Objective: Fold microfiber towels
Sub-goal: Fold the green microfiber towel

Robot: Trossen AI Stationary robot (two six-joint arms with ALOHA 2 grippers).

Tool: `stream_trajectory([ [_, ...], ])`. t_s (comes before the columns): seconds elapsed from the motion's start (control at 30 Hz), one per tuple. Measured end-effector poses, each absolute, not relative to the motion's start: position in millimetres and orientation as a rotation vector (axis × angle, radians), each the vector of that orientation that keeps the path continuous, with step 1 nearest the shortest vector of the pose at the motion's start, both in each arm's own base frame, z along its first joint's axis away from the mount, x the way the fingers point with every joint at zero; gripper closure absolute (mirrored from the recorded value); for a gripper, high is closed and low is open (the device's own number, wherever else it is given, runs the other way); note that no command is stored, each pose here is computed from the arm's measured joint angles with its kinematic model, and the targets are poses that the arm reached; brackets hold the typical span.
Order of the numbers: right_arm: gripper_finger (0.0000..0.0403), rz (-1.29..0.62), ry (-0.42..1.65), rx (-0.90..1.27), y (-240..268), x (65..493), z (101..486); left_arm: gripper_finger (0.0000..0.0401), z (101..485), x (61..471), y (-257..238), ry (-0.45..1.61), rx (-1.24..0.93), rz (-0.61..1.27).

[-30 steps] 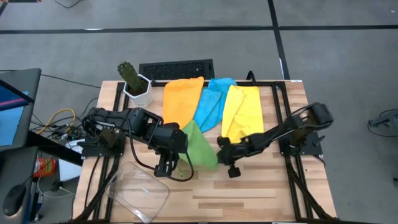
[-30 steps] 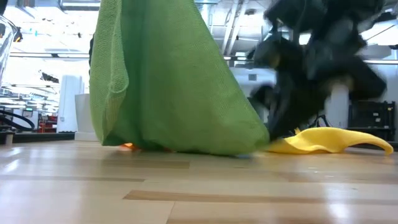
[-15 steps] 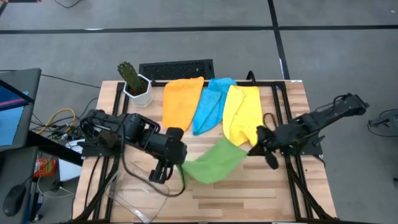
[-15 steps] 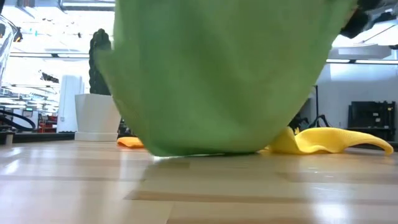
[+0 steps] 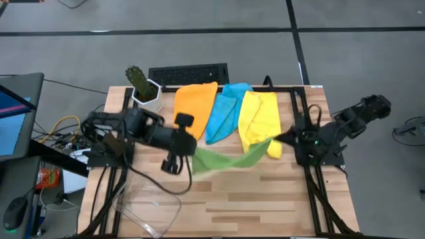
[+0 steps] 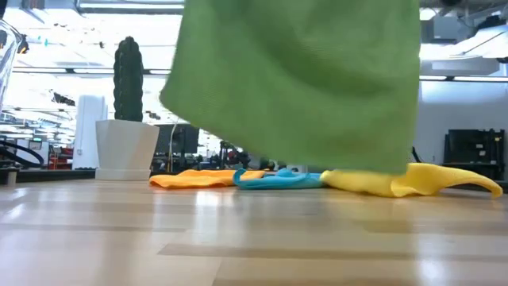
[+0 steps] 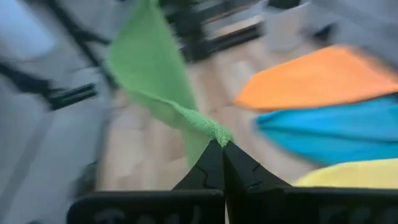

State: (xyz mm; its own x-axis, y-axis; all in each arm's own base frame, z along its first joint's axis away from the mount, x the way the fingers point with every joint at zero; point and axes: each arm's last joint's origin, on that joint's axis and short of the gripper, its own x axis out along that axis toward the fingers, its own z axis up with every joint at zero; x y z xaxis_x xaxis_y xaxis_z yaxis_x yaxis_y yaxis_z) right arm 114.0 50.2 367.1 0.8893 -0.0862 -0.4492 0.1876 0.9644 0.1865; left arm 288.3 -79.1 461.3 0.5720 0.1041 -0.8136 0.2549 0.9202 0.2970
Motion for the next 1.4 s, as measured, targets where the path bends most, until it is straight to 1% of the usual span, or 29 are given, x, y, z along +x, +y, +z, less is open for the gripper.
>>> stream_trajectory([
  [0.1, 0.0392, -0.272, 0.472, 0.157, 39, 107, 377, 0.0401, 474, 275, -60, 0.934, 0.451, -0.003],
  [0.23, 0.0390, -0.451, 0.491, 0.074, 26, 102, 376, 0.0401, 488, 258, -30, 0.910, 0.508, 0.167],
  [0.33, 0.0390, -0.531, 0.498, 0.020, 19, 102, 375, 0.0401, 491, 255, -11, 0.919, 0.470, 0.242],
  [0.47, 0.0390, -0.542, 0.492, 0.007, 17, 104, 377, 0.0401, 486, 260, 1, 0.940, 0.358, 0.159],
  [0.57, 0.0390, -0.495, 0.513, 0.030, 21, 108, 375, 0.0401, 472, 270, 0, 0.998, 0.349, 0.119],
  [0.73, 0.0389, -0.365, 0.604, 0.125, 39, 117, 358, 0.0401, 430, 284, -19, 1.163, 0.330, -0.006],
  [0.83, 0.0388, -0.288, 0.682, 0.189, 57, 121, 341, 0.0401, 399, 291, -38, 1.261, 0.320, -0.060],
  [0.93, 0.0389, -0.218, 0.765, 0.252, 79, 122, 325, 0.0401, 372, 294, -62, 1.311, 0.334, -0.103],
  [1.17, 0.0385, -0.153, 0.871, 0.351, 131, 118, 297, 0.0401, 323, 291, -125, 1.287, 0.280, -0.178],
  [1.3, 0.0387, -0.133, 0.890, 0.401, 159, 119, 285, 0.0401, 303, 283, -157, 1.242, 0.232, -0.198],
  [1.4, 0.0385, -0.139, 0.904, 0.429, 178, 122, 274, 0.0401, 291, 278, -172, 1.228, 0.183, -0.190],
])
